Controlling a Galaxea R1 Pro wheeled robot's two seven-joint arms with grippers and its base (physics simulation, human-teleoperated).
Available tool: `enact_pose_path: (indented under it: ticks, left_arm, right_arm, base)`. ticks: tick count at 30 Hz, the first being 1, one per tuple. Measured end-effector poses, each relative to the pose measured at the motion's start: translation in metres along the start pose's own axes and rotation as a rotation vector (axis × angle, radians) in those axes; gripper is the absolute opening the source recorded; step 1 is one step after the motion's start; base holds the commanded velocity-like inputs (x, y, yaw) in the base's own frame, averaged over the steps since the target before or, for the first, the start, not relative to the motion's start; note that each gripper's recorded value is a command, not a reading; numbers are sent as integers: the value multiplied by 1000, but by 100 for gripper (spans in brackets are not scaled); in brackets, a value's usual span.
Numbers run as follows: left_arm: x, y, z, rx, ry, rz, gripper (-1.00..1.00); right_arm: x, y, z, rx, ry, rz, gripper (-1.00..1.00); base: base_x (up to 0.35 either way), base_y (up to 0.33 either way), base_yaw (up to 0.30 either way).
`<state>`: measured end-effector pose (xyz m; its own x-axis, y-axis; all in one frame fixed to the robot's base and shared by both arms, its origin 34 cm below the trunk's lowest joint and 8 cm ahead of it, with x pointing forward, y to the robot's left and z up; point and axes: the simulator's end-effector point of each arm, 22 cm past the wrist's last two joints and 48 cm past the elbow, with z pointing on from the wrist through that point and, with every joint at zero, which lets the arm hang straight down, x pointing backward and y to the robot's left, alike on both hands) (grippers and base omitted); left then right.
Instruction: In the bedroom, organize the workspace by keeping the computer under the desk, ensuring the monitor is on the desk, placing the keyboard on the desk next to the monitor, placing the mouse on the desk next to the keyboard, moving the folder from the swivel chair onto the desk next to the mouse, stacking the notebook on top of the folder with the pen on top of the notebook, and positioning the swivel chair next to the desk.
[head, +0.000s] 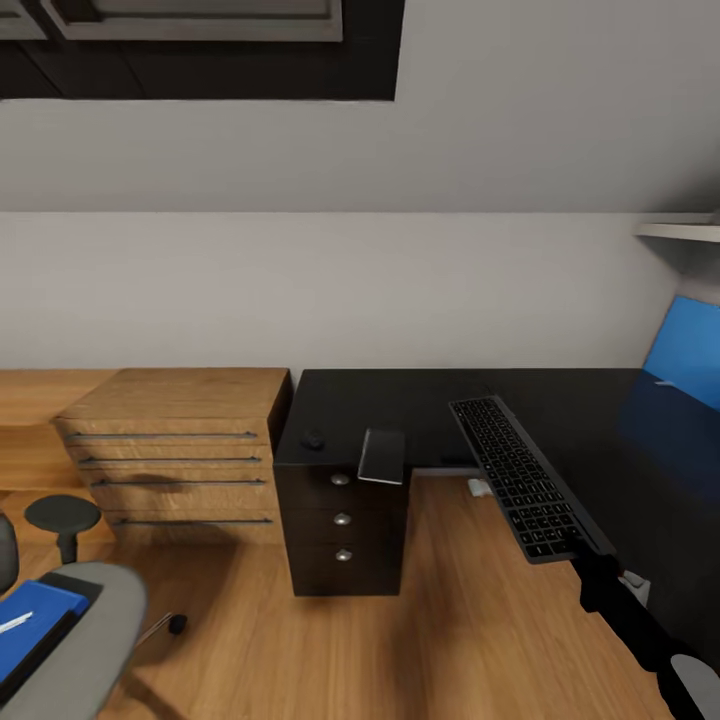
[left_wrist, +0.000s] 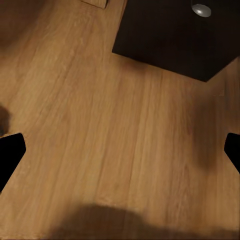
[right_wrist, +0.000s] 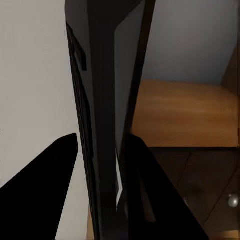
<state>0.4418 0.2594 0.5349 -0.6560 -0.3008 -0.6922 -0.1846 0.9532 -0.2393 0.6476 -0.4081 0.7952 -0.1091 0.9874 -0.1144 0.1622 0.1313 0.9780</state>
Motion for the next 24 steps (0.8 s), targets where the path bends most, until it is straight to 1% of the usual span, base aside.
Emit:
enact_pose_path:
  ticks: [6, 9, 19, 24]
  left_arm:
    - [-2, -1, 0, 1, -4, 0, 100]
    - [-3, -1, 0, 2, -8, 0, 100]
    - [-8, -3, 0, 7, -20, 1, 100]
    - [-9, -3, 0, 8, -23, 1, 100]
  right_arm:
    - [-1, 2, 0, -5, -4, -1, -100]
    - [-1, 4, -1, -9, -6, -2, -100]
    - [-2, 11, -1, -22, -7, -2, -100]
    - [-2, 12, -1, -23, -8, -2, -100]
  base:
    - [-319, 0, -126]
    - [-206, 0, -175]
    - [-39, -6, -193]
    - [-137, -167, -48]
